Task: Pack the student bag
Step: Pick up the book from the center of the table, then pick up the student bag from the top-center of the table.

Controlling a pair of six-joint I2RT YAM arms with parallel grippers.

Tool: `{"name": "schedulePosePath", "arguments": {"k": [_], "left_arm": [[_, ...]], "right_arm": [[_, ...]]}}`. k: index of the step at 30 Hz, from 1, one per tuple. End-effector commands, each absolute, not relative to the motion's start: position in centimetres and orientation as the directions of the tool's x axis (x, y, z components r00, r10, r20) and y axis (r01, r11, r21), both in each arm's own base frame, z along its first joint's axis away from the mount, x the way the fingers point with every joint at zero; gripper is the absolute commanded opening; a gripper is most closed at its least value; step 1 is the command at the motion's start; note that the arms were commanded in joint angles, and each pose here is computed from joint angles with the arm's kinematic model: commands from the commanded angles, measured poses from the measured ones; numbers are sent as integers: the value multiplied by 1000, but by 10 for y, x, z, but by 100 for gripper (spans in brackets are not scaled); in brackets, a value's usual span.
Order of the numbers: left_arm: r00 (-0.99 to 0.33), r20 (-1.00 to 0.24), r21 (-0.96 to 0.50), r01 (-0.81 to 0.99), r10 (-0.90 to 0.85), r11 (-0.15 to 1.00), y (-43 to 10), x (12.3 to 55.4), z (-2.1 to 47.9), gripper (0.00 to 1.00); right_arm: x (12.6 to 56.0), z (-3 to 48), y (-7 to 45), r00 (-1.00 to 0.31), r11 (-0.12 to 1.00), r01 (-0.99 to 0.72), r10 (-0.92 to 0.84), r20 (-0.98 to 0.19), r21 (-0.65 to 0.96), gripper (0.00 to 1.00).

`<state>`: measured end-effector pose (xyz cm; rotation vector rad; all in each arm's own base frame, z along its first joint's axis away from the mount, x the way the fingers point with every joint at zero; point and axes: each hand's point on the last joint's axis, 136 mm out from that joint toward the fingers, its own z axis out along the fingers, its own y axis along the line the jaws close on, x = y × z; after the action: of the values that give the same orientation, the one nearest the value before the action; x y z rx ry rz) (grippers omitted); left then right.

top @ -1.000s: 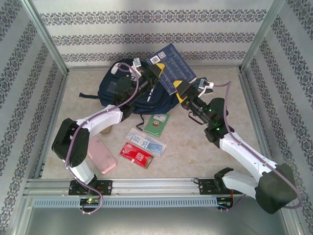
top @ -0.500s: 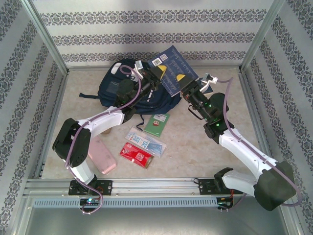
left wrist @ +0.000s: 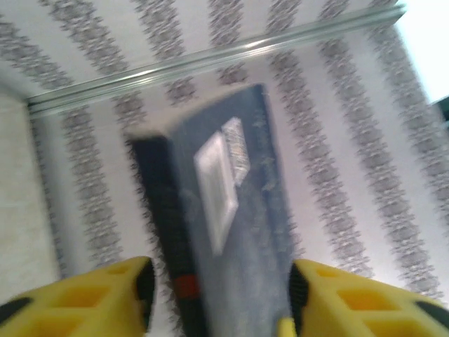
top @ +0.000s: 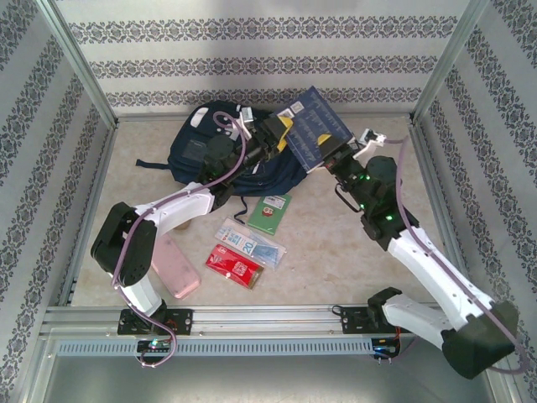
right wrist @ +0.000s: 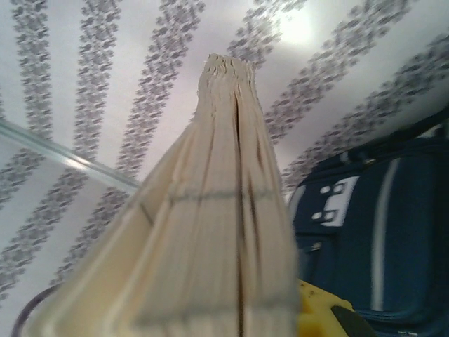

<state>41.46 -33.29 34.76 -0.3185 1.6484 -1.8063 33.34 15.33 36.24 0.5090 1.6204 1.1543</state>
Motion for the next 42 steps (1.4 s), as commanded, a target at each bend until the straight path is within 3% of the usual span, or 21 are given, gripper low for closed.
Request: {"name": "schedulePosePath", "arguments": {"k": [1,5,10,15,25,31,42], "left_arm": [[-809,-371,-920,256,-456,296,-333,414,296,61],[-803,-483,-786,223,-349,576,-312,422,251,64],[-800,-531,-659,182,-280,729,-278,458,221,63],[-828,-555,-399,184,-77,898,-249,509,178,62],[-883,-444,-535,128,-149,835,-253,574,135,62],[-903,-398,-663,161,-162,731,-277,577,133,56],[-925,-362,-711,193,-117,676,-299,564,123,43]], "right_arm": [[313,364,114,-286,591,-133,746,-602,796,0],[291,345,91,-285,665,-79,699,-656,743,0],[277,321,87,-350,714,-62,639,-685,698,0],[270,317,84,-354,739,-76,608,-711,670,0],[265,318,84,-381,721,-83,614,-691,687,0],[269,299,83,-413,720,-55,614,-672,692,0],[284,272,88,-474,683,-25,635,-610,730,0]]}}
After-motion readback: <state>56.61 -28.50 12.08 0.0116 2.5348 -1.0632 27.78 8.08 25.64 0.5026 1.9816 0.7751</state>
